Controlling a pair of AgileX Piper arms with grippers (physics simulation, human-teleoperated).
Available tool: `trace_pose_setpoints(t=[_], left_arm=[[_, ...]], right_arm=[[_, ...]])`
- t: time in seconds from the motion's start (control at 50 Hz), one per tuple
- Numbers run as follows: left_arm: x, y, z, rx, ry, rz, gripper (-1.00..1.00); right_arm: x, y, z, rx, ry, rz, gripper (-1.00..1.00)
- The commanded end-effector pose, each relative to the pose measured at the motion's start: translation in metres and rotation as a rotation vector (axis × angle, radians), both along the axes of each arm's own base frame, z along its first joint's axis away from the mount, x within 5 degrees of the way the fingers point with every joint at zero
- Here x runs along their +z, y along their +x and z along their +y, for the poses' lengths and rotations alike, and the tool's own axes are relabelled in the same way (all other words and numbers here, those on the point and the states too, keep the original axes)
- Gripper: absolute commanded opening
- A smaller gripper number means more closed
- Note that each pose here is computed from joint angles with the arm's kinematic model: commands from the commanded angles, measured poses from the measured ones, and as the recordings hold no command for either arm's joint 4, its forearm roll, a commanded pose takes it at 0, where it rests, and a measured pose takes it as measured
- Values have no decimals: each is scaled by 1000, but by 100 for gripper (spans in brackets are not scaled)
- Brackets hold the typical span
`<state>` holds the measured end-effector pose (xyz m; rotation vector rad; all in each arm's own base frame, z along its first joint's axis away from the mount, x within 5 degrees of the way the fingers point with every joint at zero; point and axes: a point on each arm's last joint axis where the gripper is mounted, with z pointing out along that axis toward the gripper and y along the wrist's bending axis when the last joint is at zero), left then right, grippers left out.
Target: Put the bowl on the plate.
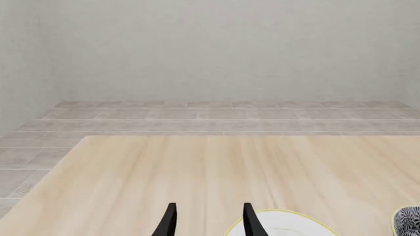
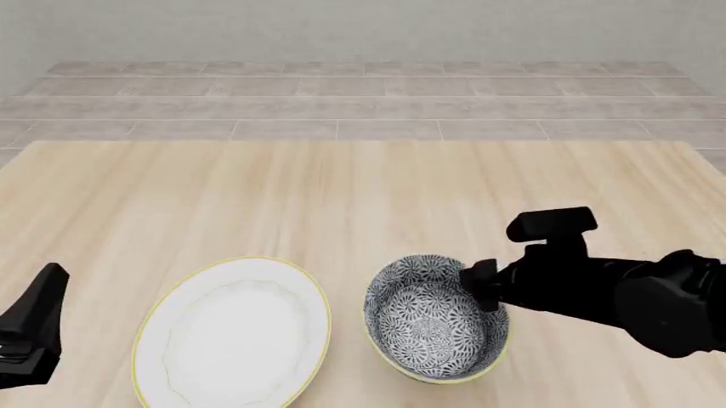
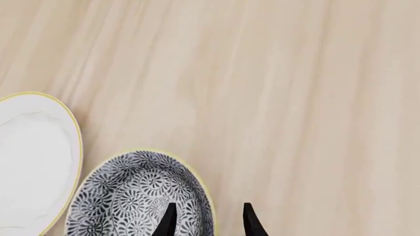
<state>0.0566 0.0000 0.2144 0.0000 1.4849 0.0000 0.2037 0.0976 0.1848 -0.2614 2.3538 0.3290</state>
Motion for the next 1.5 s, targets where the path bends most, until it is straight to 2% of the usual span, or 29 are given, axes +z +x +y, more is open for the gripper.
trace_pose_setpoints(t=[0.02,1.02,1.5], left_arm=[[0,0,0,0,0,0,100],[0,0,0,0,0,0,100],[0,0,0,0,0,0,100]], right_arm=[[-7,-1,2,4,0,13,100],[-38,-7,8,-4,14,82,100],[-39,-6,7,-1,7,75,100]])
